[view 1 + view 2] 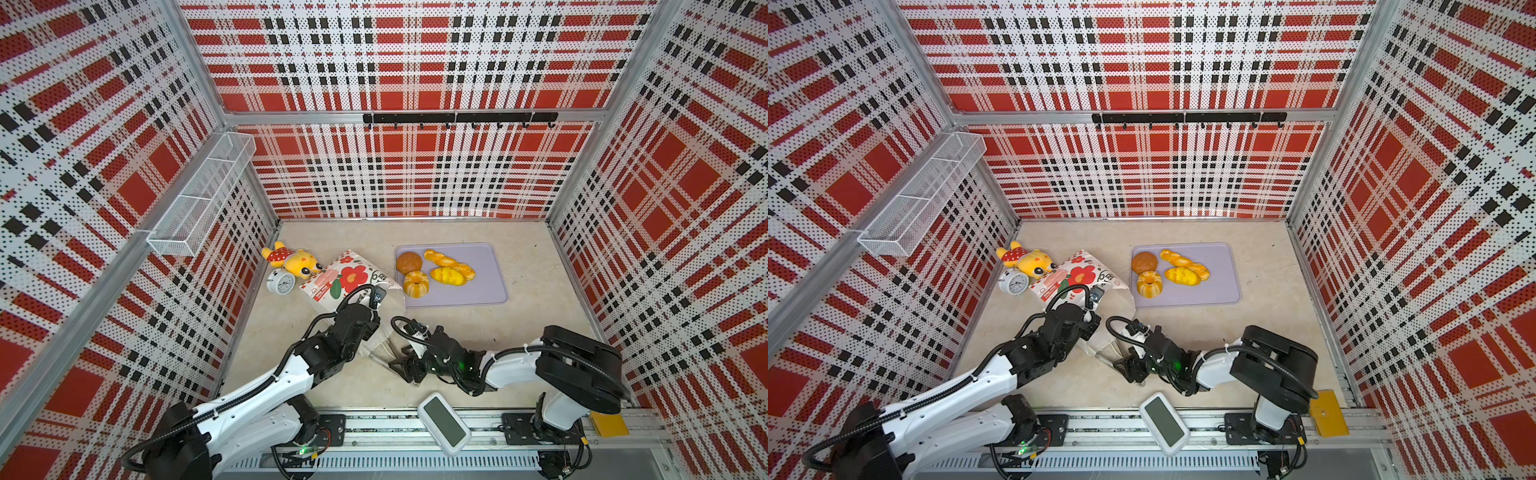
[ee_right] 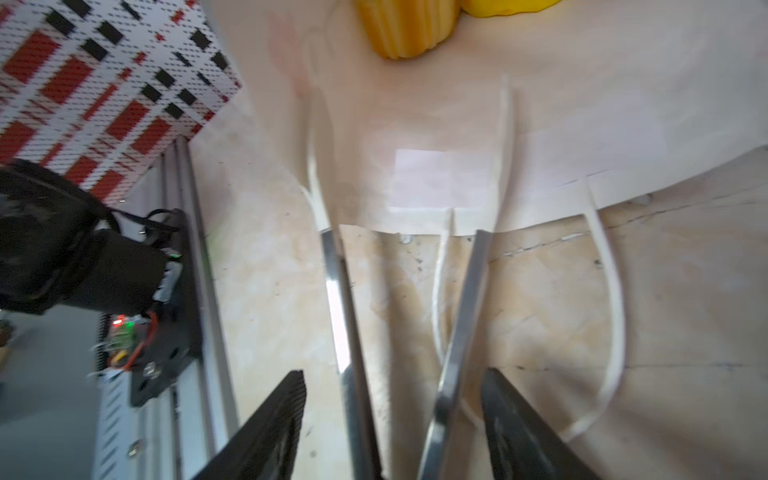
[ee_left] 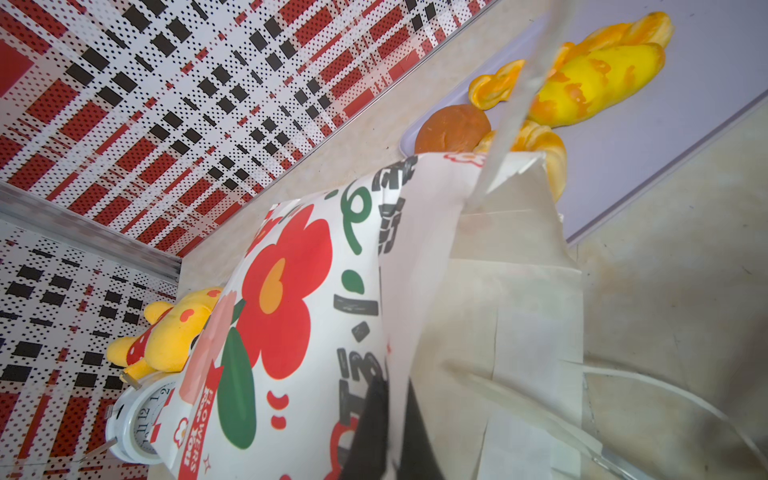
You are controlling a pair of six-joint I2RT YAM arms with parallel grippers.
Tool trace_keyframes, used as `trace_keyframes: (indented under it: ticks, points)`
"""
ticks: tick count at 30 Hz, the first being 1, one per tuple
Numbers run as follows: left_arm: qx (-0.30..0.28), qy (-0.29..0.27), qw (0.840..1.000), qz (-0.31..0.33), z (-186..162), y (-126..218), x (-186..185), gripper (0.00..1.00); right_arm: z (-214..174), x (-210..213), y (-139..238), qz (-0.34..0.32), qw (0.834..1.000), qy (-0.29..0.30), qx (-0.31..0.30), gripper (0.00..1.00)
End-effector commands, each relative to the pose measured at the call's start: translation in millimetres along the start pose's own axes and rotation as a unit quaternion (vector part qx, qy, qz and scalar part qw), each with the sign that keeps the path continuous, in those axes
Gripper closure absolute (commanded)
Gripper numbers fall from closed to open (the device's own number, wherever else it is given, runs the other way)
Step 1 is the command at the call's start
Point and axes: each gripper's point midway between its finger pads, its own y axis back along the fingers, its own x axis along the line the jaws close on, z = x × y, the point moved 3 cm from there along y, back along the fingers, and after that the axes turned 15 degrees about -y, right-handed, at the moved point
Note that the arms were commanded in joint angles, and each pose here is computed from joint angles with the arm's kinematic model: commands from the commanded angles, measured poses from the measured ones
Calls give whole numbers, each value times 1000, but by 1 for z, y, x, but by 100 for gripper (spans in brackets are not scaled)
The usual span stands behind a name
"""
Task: Take the fake bread out of the paper bag
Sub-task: 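Withdraw the empty tongs from the bag toward the robot with the right gripper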
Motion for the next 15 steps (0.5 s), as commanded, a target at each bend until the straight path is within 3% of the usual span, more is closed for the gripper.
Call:
trace_keyframes:
  ticks: [1, 8, 15]
  points:
    - [-16, 10, 1000, 13, 8, 3, 6, 100, 23, 11, -15, -9, 998, 42, -54, 30]
    - [-16, 10, 1000, 14, 8, 3, 6, 100, 16, 7, -38, -39, 998, 43, -20, 37]
    - [-18, 10, 1000, 18, 9, 4, 8, 100, 20, 2, -42, -65, 997, 33, -15, 70]
